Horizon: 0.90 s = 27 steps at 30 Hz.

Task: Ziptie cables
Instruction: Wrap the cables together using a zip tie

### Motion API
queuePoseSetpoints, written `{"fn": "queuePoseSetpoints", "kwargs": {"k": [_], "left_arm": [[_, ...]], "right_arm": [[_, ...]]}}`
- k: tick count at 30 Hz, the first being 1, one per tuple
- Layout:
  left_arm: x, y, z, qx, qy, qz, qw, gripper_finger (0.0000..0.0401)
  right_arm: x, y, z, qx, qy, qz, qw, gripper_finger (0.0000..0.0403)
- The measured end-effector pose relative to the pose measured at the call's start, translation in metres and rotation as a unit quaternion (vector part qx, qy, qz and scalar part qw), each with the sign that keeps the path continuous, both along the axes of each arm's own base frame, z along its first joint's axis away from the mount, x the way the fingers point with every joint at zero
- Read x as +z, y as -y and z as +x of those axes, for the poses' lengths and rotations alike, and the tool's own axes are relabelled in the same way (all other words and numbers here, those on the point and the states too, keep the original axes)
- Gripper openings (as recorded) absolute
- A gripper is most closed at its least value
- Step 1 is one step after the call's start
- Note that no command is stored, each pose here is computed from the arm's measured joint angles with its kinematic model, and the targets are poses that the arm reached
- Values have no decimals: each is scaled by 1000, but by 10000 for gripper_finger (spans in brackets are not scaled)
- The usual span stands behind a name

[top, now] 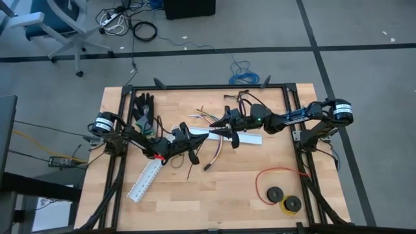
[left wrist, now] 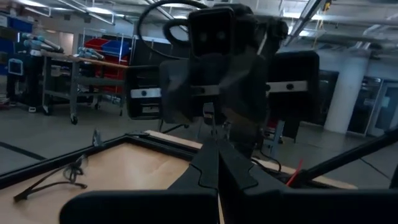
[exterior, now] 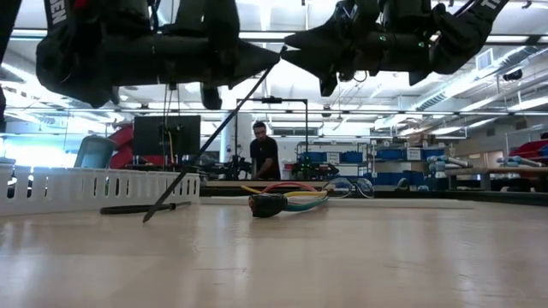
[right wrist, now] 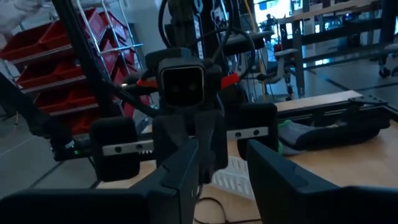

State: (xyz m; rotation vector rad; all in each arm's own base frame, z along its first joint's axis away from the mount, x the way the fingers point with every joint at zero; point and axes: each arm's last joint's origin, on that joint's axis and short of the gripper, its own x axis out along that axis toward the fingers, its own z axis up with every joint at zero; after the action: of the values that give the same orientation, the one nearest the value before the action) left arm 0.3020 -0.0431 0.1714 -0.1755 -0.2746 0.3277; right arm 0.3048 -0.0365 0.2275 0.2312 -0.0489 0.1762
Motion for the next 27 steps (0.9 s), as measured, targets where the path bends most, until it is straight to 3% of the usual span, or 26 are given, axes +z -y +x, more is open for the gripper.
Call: {"fn": "queuePoseSetpoints", "kwargs": {"k": [11, 27], "left_arm": [[2, -2, 3, 4, 3, -1, 1000, 0], [5, -6, 8, 10, 1, -1, 1000, 0]], "right_arm": [[0, 0, 0, 12, -3, 2, 1000, 98], [0, 0, 0, 23, 1, -10, 1000, 15]]}}
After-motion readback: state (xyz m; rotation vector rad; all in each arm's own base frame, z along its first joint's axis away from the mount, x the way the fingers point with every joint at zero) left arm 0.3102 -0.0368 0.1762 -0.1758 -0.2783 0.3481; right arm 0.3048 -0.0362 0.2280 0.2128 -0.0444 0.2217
